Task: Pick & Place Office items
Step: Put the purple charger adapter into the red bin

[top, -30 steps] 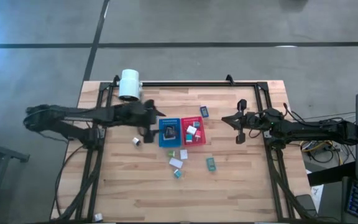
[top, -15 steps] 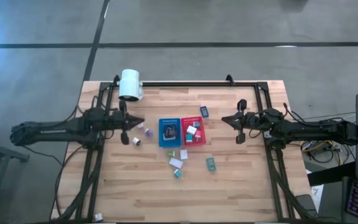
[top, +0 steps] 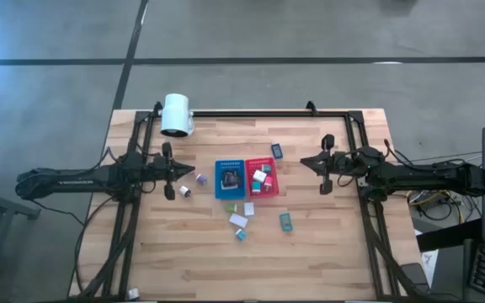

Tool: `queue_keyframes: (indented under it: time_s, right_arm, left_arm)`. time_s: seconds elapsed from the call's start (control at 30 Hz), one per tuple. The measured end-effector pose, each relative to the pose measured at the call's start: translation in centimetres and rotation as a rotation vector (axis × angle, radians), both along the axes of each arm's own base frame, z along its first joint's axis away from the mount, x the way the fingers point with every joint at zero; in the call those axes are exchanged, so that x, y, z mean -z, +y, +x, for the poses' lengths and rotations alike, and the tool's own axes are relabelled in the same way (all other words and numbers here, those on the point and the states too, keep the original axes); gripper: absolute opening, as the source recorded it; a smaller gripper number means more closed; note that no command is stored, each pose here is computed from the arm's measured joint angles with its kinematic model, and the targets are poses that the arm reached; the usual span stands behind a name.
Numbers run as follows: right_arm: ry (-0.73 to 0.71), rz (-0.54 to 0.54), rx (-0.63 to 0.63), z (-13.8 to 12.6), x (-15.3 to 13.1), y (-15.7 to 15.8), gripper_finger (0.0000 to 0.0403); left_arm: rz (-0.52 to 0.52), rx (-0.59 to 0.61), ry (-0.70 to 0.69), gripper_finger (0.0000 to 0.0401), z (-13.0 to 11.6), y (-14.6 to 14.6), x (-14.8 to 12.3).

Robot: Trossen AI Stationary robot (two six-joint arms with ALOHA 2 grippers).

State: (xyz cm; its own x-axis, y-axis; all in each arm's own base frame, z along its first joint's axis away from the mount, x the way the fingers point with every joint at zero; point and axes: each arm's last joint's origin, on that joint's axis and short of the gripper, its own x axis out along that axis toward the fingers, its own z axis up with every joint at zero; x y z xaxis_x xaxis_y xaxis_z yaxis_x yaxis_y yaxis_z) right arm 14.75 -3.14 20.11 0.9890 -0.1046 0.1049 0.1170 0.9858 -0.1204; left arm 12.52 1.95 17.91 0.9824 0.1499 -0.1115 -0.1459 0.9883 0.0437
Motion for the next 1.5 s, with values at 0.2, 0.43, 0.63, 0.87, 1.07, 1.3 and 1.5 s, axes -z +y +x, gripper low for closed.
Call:
queue_keyframes:
  time_s: [0.2,0.43,0.63,0.87,1.07,1.3,1.5]
  right_arm:
    - [0.002,0.0,0.0,0.0,0.0,0.0,0.0013]
    - [0.002,0.0,0.0,0.0,0.0,0.0,0.0013]
    - [0.002,0.001,0.0,0.0,0.0,0.0,0.0013]
    - [0.002,0.001,0.0,0.0,0.0,0.0,0.0013]
    - [0.002,0.001,0.0,0.0,0.0,0.0,0.0013]
    - [0.002,0.003,0.0,0.0,0.0,0.0,0.0013]
    - [0.001,0.005,0.021,0.0,0.0,-0.1,0.0013]
  left_arm:
    - [0.005,0.001,0.021,0.0002,-0.1,0.0,0.7]
    - [0.018,0.002,0.029,0.0002,-0.1,0.0,1.1]
    - [0.02,-0.017,0.034,0.0002,-0.1,0.0,1.2]
    - [0.024,-0.02,0.035,0.0003,-0.1,0.1,1.2]
    - [0.004,-0.022,0.032,0.0003,-0.1,0.1,1.2]
    - [-0.06,-0.04,0.181,0.0003,0.1,0.1,0.9]
    - [-0.076,-0.125,0.417,0.0003,1.1,0.5,-0.4]
